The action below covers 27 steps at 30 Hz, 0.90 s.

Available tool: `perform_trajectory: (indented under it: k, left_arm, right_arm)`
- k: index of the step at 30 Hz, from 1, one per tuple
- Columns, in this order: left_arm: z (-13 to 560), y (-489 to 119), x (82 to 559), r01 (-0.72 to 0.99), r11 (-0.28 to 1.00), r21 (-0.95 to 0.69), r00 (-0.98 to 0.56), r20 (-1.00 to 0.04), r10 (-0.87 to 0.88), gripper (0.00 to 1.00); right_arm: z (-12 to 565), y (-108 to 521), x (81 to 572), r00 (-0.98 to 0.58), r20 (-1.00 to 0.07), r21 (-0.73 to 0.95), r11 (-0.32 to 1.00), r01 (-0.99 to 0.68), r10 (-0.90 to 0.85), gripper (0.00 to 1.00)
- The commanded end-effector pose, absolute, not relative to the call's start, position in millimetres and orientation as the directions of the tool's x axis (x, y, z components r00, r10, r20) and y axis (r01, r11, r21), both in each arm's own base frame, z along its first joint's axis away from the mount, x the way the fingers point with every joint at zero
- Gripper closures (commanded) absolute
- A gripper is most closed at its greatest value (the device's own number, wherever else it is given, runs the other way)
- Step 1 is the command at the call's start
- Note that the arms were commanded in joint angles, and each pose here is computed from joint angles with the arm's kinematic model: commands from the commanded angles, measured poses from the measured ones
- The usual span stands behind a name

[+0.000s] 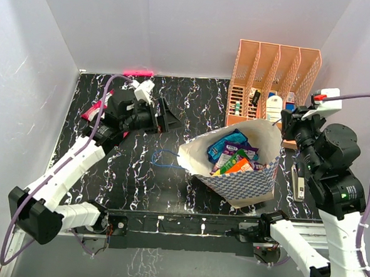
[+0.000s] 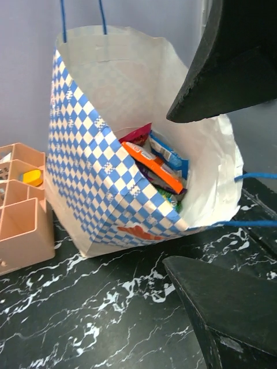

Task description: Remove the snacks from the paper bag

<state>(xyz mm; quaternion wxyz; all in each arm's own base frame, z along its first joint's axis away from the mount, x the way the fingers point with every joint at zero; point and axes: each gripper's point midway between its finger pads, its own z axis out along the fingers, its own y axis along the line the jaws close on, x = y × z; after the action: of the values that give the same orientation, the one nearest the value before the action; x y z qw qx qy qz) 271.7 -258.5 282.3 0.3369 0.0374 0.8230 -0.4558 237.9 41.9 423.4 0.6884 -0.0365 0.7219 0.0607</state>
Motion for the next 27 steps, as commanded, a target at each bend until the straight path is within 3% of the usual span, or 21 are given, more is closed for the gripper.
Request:
perform_trajectory:
  k: [1,10,15,27]
  left_arm:
    - [280,-266,245,0.366,0.597,-0.714,-0.797,-0.572,-0.195,0.02]
    - [255,-241,214,0.343,0.743,-0.575,-0.778,-0.617,-0.118,0.02]
    - [235,-243,206,0.331,0.738,-0.588,-0.814,-0.574,-0.092,0.02]
    - [219,-213,257,0.120,0.891,-0.438,-0.740,-0.638,-0.214,0.02]
  right_arm:
    - [518,19,211,0.265,-0.964,0.001,0.998,-0.064,0.018,0.93]
    - [534,13,201,0.298,-0.954,-0.057,0.998,-0.036,-0.044,0.93]
    - [536,9,199,0.303,-0.950,-0.077,0.997,-0.016,-0.068,0.93]
    - [542,20,198,0.323,-0.943,-0.107,0.991,-0.076,-0.077,0.93]
